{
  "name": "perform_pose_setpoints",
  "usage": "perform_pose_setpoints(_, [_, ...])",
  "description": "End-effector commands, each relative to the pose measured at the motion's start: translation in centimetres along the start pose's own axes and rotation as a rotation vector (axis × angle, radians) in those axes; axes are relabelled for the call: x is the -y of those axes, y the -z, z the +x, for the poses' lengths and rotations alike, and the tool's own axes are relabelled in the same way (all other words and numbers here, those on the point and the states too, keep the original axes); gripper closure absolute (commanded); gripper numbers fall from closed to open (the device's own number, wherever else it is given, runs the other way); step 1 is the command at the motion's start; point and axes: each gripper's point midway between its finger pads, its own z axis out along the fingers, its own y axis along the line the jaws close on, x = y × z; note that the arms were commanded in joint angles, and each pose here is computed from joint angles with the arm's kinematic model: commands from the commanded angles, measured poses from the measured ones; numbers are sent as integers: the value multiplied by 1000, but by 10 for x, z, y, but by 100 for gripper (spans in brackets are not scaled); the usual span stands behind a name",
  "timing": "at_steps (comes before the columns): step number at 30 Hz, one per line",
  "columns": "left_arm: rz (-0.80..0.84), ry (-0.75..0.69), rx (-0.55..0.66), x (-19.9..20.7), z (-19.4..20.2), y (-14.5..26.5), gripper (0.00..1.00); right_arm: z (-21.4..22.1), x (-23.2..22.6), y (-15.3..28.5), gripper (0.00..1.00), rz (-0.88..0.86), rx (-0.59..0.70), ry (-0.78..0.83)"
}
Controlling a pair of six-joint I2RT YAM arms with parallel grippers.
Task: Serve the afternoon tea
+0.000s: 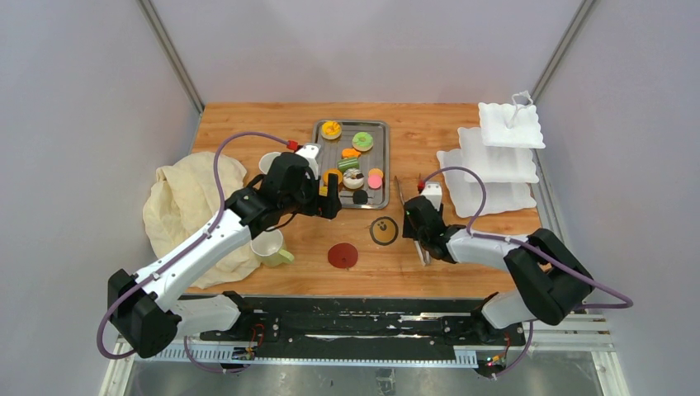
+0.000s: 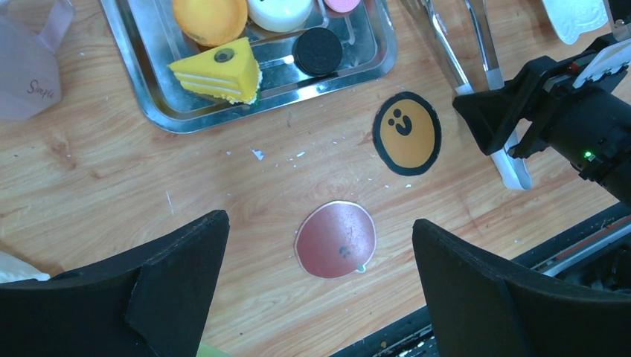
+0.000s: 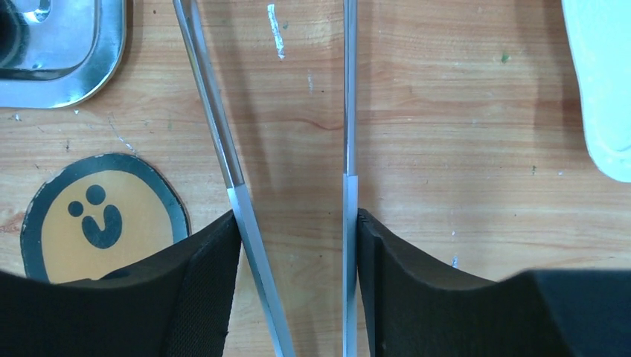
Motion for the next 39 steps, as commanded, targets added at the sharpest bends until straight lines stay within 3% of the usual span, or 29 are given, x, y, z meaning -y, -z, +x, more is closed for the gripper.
perform_pose_setpoints(1, [0, -10, 36, 2, -12, 7, 2, 11, 11, 2, 46, 52, 5, -6])
perform_pose_setpoints(3, [-3, -9, 33, 2, -12, 5, 2, 11, 10, 3, 53, 47, 1, 2])
perform_pose_setpoints(8, [-6, -10, 34, 1, -12, 5, 2, 5, 1, 11, 85, 8, -54, 49])
perform_pose_setpoints(12, [-52, 10, 61, -7, -17, 10, 2, -10, -3, 34, 93, -34, -97, 99])
perform_pose_setpoints(21, [-91, 38, 125, -21, -35, 31, 2, -63, -24, 103, 91, -219, -236, 308])
perform_pose_setpoints(24, [-126, 56, 121, -35, -36, 36, 2, -83, -33, 115, 86, -248, -287, 356])
perform_pose_setpoints(39, [-176, 46, 126, -53, -34, 33, 2, -98, -50, 95, 70, -228, -407, 401])
